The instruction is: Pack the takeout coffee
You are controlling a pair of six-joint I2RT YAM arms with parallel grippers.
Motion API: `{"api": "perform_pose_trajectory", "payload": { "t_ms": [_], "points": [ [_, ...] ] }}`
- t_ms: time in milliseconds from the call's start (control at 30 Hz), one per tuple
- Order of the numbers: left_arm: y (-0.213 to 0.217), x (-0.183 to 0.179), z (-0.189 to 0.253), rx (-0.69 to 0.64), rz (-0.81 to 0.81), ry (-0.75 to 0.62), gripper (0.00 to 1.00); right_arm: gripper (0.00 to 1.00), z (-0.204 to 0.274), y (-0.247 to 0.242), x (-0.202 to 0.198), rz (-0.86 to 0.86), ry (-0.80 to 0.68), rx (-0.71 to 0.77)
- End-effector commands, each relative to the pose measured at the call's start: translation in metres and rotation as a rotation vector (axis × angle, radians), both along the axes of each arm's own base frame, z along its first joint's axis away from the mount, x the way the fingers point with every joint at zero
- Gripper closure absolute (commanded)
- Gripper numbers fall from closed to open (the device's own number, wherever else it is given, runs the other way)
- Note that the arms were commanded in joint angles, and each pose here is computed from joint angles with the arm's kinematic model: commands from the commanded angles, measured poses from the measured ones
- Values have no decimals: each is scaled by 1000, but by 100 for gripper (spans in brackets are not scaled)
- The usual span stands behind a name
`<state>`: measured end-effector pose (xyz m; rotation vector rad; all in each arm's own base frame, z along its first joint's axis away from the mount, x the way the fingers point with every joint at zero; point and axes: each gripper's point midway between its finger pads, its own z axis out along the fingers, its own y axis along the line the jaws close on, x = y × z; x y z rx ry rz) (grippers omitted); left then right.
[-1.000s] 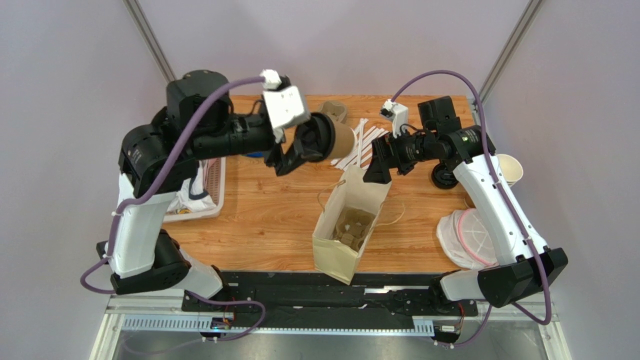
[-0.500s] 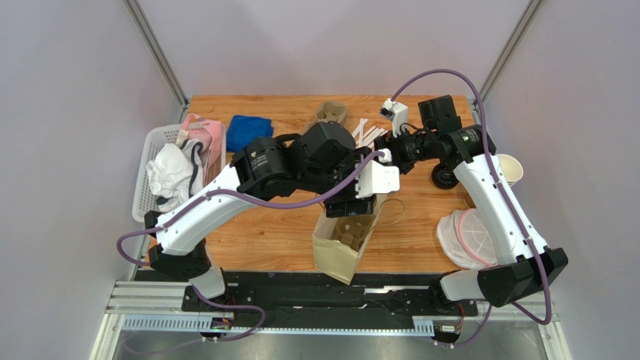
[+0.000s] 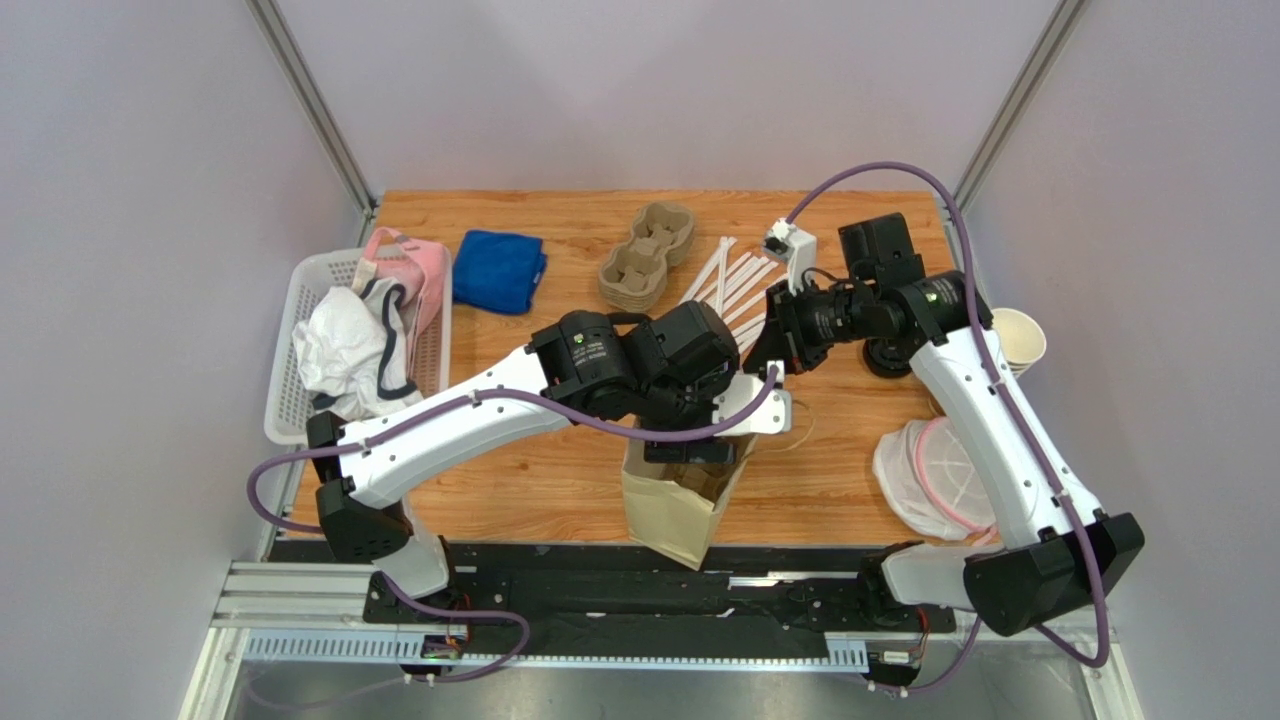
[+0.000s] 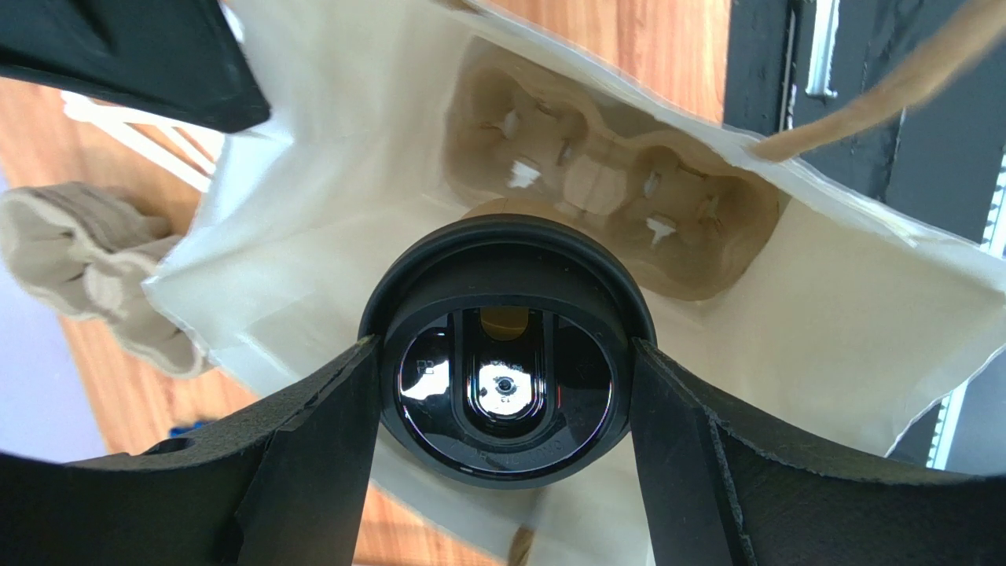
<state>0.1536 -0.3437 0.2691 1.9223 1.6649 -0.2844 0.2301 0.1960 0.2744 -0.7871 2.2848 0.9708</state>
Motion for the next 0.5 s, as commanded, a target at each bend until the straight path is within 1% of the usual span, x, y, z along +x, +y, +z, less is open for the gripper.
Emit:
{"api": "perform_pose_trajectory", "payload": {
  "t_ms": [0,167,233,267,300,367,400,467],
  "points": [
    [-10,-2,8,-97,-57,-38,100,100,1,3,-19,15,39,57],
    [-11,-5,-13,-71,-109,-33,100,99,7,2,-35,39,50,78],
    [-6,-13,-12,-81,-172,-14,100,86,10,0,-45,61,65,75],
    [-5,-20,-16,-83,-219,5,100,77,12,-2,-45,76,41,65],
    [-4,-22,-15,-93,-239,3,100,60,18,-4,-44,78,15,58],
    [-2,-26,-12,-107,-278,-7,100,41,24,-9,-35,86,-67,26],
    [-1,-26,-13,-105,-284,-9,100,26,37,-8,-24,90,-134,27],
    [-1,-29,-13,-98,-309,-5,100,16,50,-6,-10,99,-219,24]
  ]
}}
